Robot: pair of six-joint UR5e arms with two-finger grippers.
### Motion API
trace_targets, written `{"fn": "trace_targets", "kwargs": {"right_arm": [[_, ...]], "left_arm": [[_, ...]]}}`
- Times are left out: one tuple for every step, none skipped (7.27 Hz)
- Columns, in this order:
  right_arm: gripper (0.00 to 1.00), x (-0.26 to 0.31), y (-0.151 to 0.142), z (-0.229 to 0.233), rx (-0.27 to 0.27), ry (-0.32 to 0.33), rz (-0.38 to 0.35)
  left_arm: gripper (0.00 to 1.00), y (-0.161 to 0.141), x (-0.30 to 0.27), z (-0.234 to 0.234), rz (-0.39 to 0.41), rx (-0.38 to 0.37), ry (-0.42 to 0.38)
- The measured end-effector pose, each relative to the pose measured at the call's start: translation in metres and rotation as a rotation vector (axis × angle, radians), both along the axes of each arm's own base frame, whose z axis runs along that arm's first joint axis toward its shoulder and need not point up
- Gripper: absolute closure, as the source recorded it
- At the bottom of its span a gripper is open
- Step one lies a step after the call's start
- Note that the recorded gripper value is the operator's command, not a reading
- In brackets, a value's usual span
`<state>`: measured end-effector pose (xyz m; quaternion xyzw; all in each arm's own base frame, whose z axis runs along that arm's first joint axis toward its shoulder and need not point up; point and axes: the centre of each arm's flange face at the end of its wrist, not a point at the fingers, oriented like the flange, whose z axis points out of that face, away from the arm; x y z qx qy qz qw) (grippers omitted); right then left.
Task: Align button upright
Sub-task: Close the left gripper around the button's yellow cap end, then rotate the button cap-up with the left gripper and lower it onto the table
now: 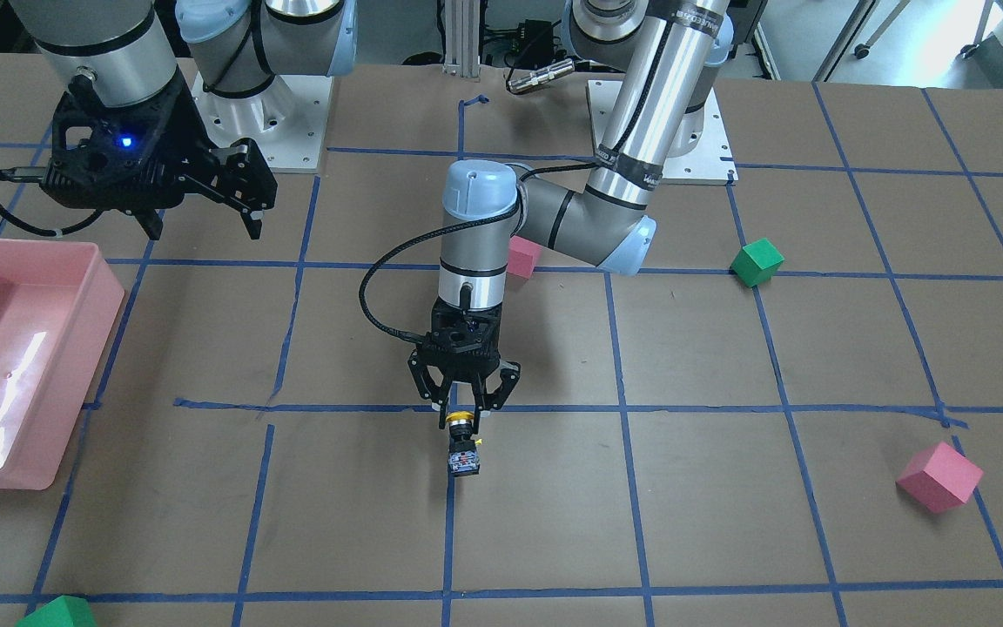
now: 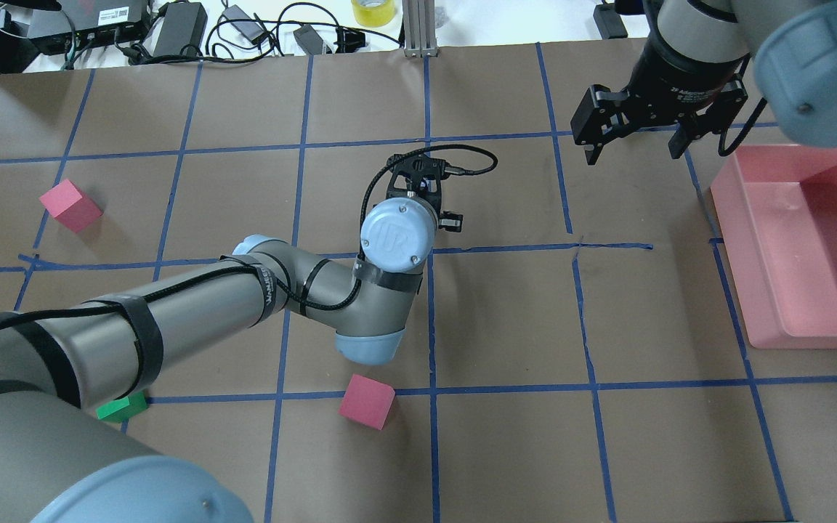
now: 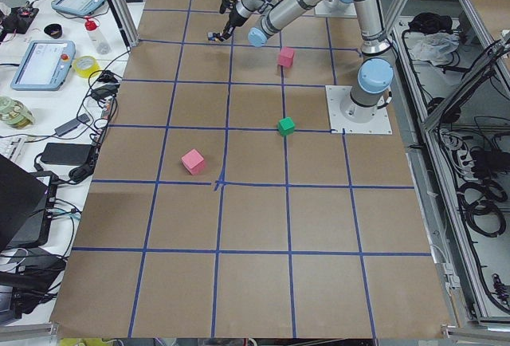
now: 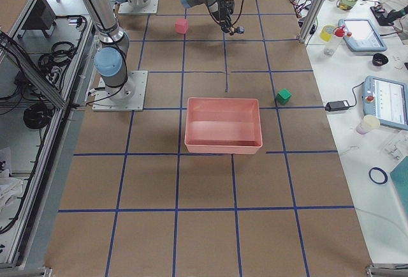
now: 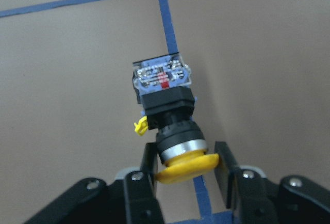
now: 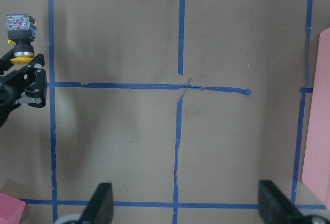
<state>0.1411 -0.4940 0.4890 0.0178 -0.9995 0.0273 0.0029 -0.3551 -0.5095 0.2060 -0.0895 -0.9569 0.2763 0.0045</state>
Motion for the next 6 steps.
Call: {"fn": "trace_targets", "kwargs": {"right_arm": [[0.00,0.000,0.000,0.000,0.000,0.000,0.002],[0.00,0.000,0.000,-0.001,0.002,0.000,0.003],[0.00,0.000,0.000,-0.002,0.004,0.001,0.004],[0.00,0.000,0.000,-0.003,0.006,0.002,0.003],[0.00,0.000,0.000,-0.003,0.007,0.002,0.001],[0.00,0.000,0.000,-0.003,0.008,0.002,-0.001]], "left_arm": [[0.72,-0.010,0.005,0.020,-0.012,0.059,-0.003],[0.72,-0.016,0.012,0.034,-0.022,0.120,0.013],[0.72,-0.020,0.017,0.046,-0.022,0.184,0.029],[0.72,-0.027,0.017,0.058,-0.014,0.267,0.035],[0.71,-0.037,0.014,0.071,0.000,0.355,0.045],[0.69,-0.048,0.011,0.081,0.017,0.436,0.068]]}}
